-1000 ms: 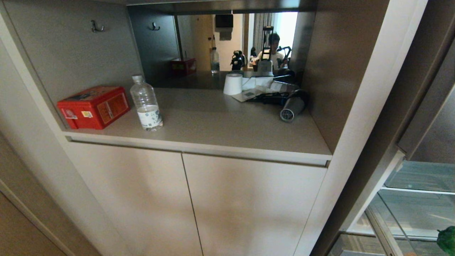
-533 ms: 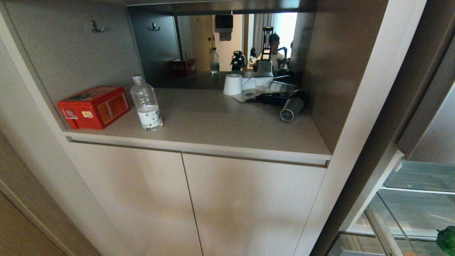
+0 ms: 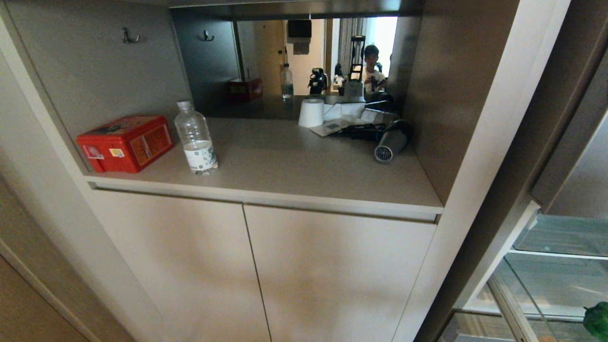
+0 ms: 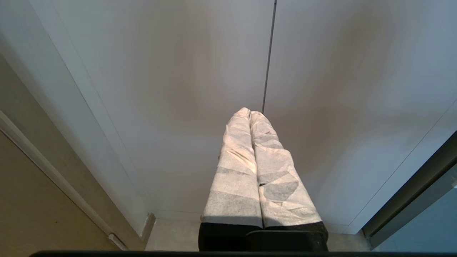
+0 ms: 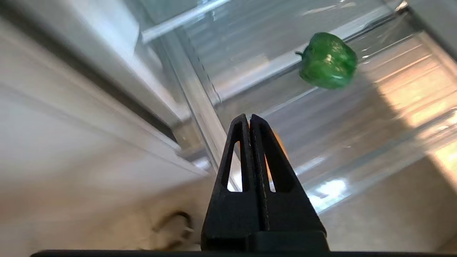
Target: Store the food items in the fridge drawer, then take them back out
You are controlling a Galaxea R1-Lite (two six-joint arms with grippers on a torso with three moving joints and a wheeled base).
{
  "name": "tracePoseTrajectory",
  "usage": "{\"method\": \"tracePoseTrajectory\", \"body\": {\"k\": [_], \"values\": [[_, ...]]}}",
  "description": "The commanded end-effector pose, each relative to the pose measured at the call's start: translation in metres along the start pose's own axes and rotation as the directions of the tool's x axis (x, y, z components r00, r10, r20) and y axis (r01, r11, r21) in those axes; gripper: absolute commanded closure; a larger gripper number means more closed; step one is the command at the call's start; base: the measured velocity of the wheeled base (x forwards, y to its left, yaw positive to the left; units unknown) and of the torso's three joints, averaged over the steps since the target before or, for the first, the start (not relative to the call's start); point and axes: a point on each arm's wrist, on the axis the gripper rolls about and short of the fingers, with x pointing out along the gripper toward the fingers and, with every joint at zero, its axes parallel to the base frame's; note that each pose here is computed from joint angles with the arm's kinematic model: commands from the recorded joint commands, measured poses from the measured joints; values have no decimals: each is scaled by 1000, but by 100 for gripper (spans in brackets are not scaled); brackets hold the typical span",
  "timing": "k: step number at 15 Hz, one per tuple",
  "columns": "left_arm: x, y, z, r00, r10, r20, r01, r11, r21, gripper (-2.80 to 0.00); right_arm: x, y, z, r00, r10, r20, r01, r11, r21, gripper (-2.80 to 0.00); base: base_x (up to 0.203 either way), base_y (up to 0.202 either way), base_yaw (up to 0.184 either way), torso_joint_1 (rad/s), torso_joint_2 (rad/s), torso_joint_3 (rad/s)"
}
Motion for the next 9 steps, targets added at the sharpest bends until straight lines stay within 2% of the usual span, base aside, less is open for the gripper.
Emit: {"method": "tracePoseTrajectory", "body": {"k": [1,3,5,9], "values": [[0,0,0,1000,0,-2,0,1000,0,0,28,1,4,996,-53,-74,55,998,38,0,0,0,0,0,0,0],[0,0,0,1000,0,-2,0,1000,0,0,54,-12,12,986,-145,-84,154,981,116,0,0,0,0,0,0,0],[0,0,0,1000,0,-2,0,1000,0,0,69,-31,19,977,-210,-50,215,957,194,0,0,0,0,0,0,0],[0,0,0,1000,1,-2,-1,1000,0,0,59,-73,31,952,-305,15,284,902,327,0,0,0,0,0,0,0]]}}
